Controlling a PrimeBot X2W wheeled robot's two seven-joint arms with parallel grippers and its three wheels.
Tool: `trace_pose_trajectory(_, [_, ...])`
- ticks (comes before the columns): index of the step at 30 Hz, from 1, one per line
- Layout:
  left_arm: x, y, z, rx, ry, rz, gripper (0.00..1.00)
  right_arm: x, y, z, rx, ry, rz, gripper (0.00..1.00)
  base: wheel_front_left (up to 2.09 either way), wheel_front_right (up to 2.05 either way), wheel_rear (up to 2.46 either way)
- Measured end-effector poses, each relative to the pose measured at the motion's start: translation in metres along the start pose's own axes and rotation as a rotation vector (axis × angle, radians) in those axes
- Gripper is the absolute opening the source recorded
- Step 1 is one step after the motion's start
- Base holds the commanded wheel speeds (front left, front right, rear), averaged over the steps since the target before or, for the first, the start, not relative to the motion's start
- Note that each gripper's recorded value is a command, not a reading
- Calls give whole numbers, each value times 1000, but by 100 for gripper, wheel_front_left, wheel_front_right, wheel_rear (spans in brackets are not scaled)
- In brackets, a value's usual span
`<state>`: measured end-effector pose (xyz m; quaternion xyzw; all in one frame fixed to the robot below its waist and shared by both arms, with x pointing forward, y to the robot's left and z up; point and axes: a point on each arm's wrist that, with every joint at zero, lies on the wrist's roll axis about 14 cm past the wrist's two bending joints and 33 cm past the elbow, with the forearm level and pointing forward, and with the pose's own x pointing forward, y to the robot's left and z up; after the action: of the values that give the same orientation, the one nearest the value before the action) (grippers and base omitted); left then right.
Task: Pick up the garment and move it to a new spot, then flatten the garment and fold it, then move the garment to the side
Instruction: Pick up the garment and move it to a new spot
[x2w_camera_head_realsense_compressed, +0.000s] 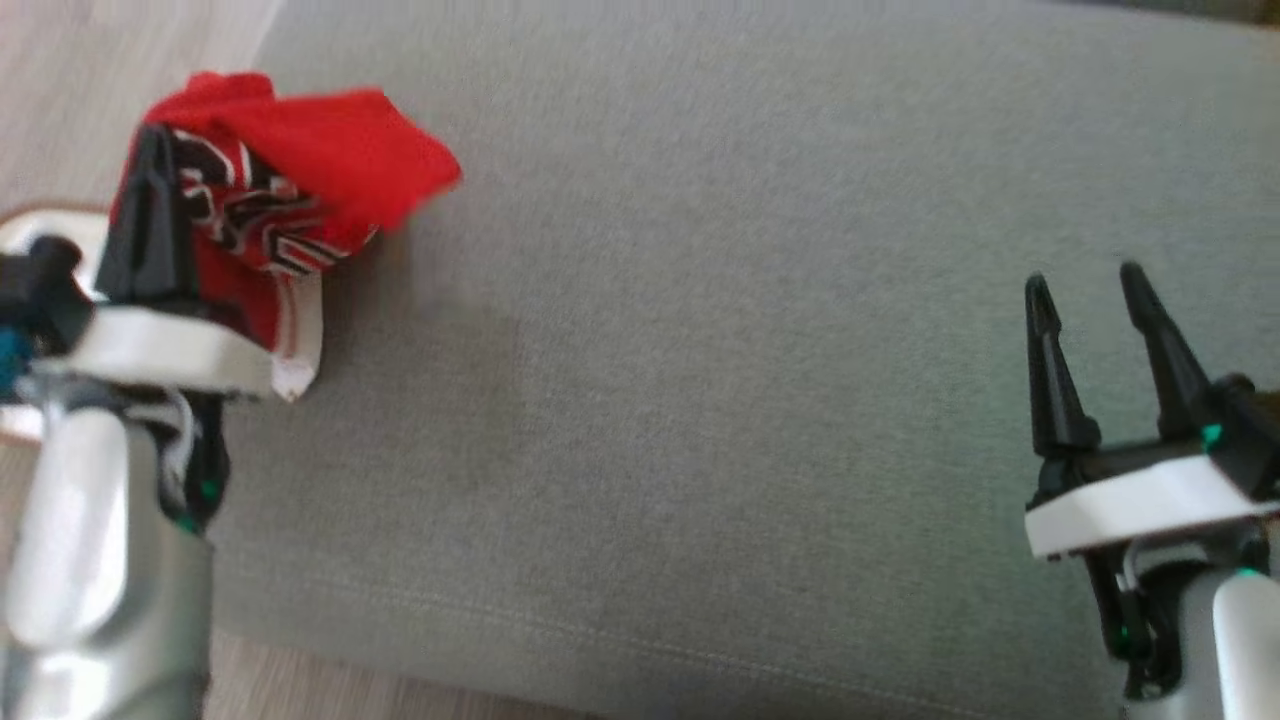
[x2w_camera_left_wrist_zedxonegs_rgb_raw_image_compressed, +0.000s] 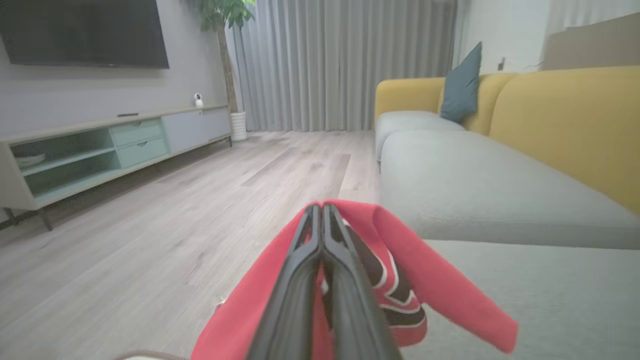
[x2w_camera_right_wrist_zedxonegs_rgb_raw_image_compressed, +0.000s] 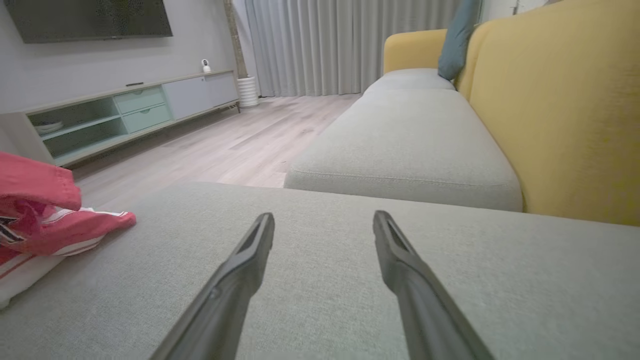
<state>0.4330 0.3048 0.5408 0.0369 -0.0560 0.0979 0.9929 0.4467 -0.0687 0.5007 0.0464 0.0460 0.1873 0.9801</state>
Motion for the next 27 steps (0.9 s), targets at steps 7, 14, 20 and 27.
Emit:
trace_pose_trajectory(7, [-37, -84, 40, -77, -104, -213, 0, -40, -22, 9, 33, -23, -90, 100, 0, 0, 0])
trace_pose_trajectory(14, [-47, -185, 47, -167, -82, -507, 0, -59, -43, 15, 44, -56, -164, 100, 0, 0, 0])
trace_pose_trajectory(20, [-46, -284, 75, -213, -157, -793, 0, -80, -72, 14, 58, -71, -265, 100, 0, 0, 0])
trace_pose_trajectory(27, [-56, -376, 86, -306, -187, -1046, 0, -111, -110, 4, 72, -69, -412, 100, 0, 0, 0])
